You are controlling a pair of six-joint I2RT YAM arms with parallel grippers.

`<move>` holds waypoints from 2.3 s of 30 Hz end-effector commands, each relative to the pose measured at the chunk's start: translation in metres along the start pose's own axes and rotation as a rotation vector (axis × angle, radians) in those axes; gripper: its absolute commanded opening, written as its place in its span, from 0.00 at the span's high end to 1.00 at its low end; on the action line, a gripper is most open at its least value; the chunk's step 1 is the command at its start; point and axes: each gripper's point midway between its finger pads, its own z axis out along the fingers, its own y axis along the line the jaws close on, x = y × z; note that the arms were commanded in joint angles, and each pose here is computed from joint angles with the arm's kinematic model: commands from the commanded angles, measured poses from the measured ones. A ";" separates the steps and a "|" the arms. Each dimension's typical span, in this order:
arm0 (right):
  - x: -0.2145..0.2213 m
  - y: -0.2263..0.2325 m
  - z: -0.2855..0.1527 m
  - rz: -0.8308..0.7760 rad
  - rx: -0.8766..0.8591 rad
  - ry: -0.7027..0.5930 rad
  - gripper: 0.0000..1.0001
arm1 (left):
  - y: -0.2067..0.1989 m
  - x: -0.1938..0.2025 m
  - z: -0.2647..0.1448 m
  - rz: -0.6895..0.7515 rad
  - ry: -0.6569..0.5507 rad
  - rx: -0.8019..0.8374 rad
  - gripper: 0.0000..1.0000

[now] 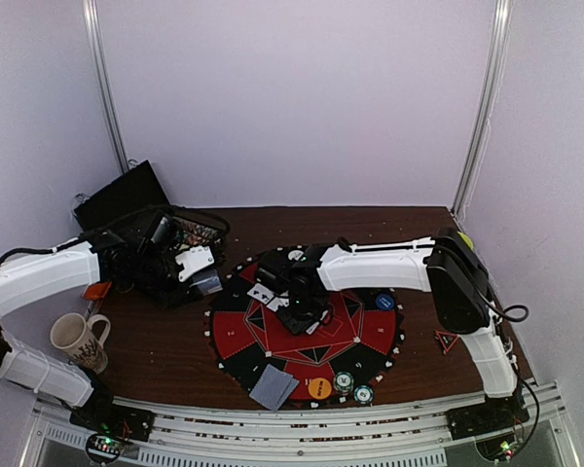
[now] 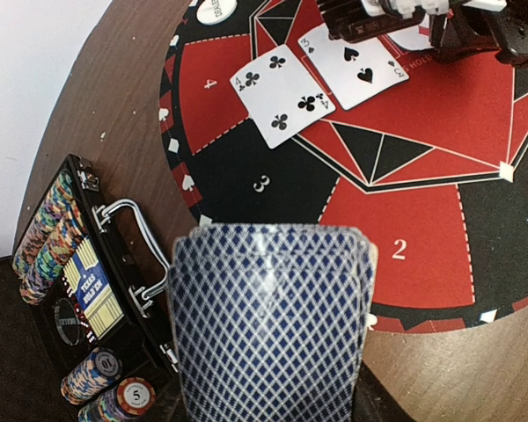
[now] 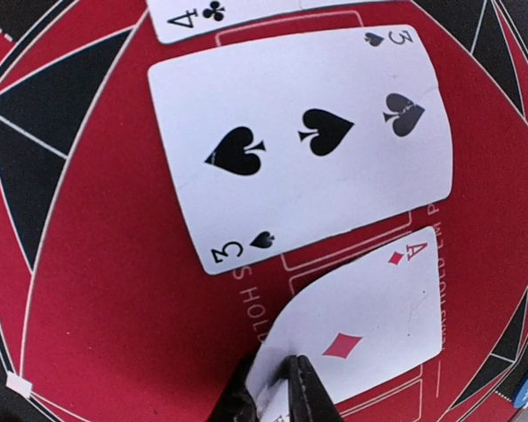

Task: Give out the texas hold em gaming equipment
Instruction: Flop the poker card in the community card area, then adjust the poker card in the community card area.

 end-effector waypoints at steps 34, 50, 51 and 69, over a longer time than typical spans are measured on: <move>0.044 -0.051 0.000 0.222 -0.150 0.027 0.62 | 0.008 -0.010 -0.004 -0.002 -0.048 -0.035 0.52; 0.027 -0.048 0.013 0.253 -0.137 -0.016 0.65 | 0.007 -0.007 -0.004 0.003 -0.047 -0.042 0.52; 0.025 -0.048 0.013 0.253 -0.138 -0.021 0.65 | 0.007 -0.006 -0.004 0.003 -0.046 -0.042 0.52; 0.006 -0.044 0.007 0.257 -0.164 -0.065 0.65 | 0.008 -0.008 -0.005 0.001 -0.050 -0.045 0.52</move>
